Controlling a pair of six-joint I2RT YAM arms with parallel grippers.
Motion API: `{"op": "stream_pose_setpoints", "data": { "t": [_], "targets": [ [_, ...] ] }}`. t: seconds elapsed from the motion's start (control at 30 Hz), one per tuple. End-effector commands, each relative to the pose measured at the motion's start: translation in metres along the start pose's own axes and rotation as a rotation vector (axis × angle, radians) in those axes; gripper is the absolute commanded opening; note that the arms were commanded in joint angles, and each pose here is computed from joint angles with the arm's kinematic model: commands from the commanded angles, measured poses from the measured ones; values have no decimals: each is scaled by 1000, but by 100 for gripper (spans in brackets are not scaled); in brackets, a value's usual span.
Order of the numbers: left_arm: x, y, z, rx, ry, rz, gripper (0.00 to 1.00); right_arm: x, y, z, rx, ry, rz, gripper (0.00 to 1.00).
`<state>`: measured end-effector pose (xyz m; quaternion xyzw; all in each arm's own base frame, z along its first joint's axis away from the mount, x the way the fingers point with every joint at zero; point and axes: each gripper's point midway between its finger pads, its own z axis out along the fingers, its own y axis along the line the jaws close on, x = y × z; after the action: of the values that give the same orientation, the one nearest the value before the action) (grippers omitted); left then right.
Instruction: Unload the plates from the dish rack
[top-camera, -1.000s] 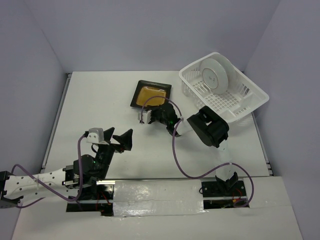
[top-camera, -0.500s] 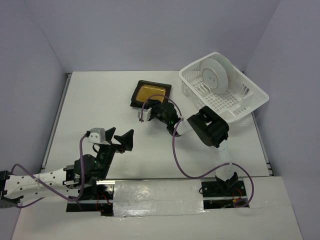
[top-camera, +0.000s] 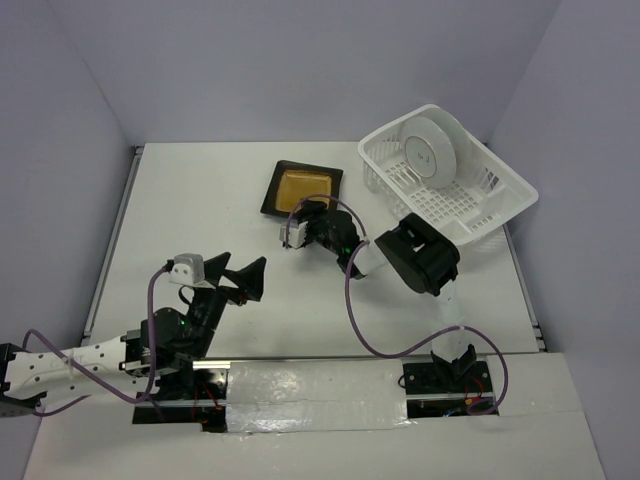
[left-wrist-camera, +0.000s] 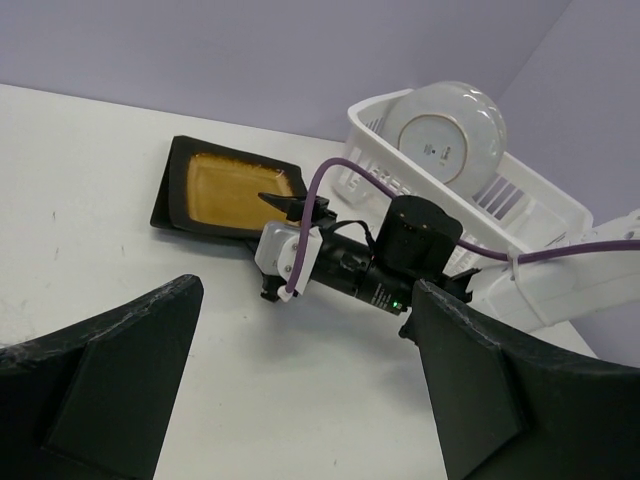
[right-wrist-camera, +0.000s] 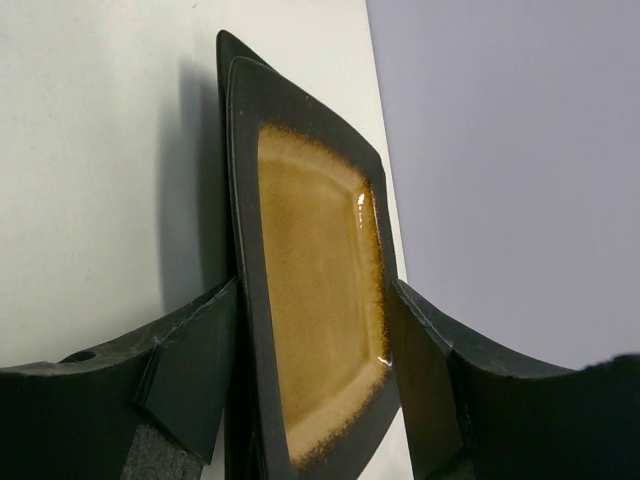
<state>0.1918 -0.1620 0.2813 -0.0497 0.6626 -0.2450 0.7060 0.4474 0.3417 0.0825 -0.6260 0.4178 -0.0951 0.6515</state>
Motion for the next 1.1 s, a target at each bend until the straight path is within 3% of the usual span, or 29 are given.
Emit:
{"op": "stream_pose_setpoints", "data": {
  "t": [0.0,0.43,0.6,0.7,0.8,0.9,1.07],
  "targets": [
    [-20,-5,-1,21,-34,-78,98,-31,-51,-9,143,-64,-12,67],
    [-24,-2,-3,18,-41,-96,98,-48,-60,-13,120,-14,40,67],
    [-23,0,-2,9,-47,-85,99,-57,-82,-30,228,12,109,68],
    [-22,-2,-1,0,-38,-69,98,-68,-108,-44,257,9,216,68],
    [-18,1,0,-15,-35,-52,98,-62,-165,-59,390,108,335,68],
    [-18,-1,0,-3,-41,-47,99,-23,-233,-72,493,298,553,67],
    [-16,-5,2,-2,-30,-27,99,23,-315,-104,480,423,906,60]
  ]
}}
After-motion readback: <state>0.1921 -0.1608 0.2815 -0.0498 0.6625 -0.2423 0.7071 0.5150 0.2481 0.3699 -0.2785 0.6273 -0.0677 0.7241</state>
